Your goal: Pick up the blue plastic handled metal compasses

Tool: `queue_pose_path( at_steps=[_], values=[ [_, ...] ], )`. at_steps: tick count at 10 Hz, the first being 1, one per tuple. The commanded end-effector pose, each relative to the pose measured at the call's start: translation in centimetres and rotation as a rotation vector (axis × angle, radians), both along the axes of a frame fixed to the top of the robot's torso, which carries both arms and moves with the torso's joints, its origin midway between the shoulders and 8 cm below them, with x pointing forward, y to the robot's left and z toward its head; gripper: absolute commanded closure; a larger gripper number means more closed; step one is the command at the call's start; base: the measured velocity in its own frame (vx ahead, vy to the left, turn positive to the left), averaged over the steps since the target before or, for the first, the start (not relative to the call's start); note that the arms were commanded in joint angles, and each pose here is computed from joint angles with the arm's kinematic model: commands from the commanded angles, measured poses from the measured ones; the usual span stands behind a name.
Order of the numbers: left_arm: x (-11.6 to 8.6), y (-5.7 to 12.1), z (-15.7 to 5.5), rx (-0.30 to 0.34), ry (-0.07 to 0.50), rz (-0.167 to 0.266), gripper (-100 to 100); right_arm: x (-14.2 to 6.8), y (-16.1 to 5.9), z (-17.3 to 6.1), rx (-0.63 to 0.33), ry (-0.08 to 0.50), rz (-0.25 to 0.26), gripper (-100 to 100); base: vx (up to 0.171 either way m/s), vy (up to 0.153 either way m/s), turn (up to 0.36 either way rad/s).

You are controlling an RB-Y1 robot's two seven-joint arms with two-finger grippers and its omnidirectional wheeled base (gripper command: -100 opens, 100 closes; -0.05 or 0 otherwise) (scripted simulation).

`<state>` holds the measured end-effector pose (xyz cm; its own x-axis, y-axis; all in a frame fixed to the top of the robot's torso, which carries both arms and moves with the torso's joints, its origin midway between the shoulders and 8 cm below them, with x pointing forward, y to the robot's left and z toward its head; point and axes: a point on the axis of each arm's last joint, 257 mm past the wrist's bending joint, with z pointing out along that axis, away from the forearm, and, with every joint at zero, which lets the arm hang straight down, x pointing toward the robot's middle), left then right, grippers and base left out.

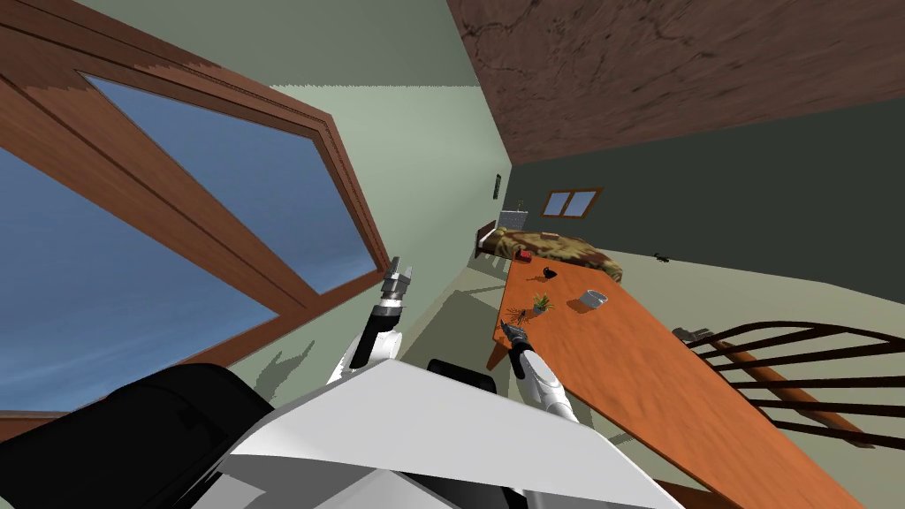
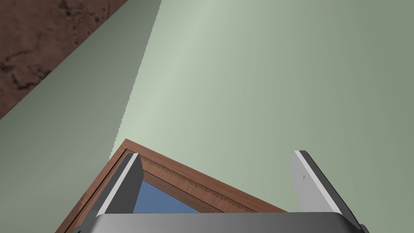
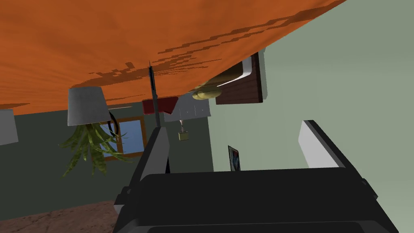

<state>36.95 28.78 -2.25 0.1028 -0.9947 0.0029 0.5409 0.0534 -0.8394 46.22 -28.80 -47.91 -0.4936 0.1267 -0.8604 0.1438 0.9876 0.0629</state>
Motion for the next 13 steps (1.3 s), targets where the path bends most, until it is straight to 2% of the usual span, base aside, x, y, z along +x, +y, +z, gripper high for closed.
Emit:
queue_pose_path(
  at_steps=[1,3,4,5,6,7,9,10,13],
  values=[
    [0.0,0.0,0.0,0.000,0.000,0.000,0,0.0,-1.3,-0.6,-0.059,0.014,-0.020,-100,-0.002,0.002,0.093],
    [0.0,0.0,0.0,0.000,0.000,0.000,0,-0.1,-1.3,-0.7,-0.081,0.017,-0.007,-100,-0.002,0.000,0.028],
    [0.0,0.0,0.0,0.000,0.000,0.000,0,-0.1,-2.6,-1.0,-0.132,0.026,-0.031,-100,-0.003,0.000,0.078],
    [0.0,0.0,0.0,0.000,0.000,0.000,0,0.4,-3.1,-0.9,-0.176,0.023,-0.029,-100,-0.004,-0.003,0.136],
    [0.0,0.0,0.0,0.000,0.000,0.000,0,-0.2,-3.9,-1.3,-0.217,0.036,-0.033,-100,-0.001,-0.006,0.036],
    [0.0,0.0,0.0,0.000,0.000,0.000,0,0.3,-4.6,-0.9,-0.253,0.027,-0.042,-100,-0.001,-0.006,0.044],
    [0.0,0.0,0.0,0.000,0.000,0.000,0,-0.2,-6.2,-1.2,-0.340,0.039,-0.050,-100,0.001,-0.005,0.055],
    [0.0,0.0,0.0,0.000,0.000,0.000,0,-0.1,-6.3,-1.2,-0.343,0.037,-0.052,-100,0.002,-0.006,0.024],
    [0.0,0.0,0.0,0.000,0.000,0.000,0,0.0,-8.2,-0.5,-0.454,0.025,-0.068,-100,0.003,-0.006,0.042]
  ],
)
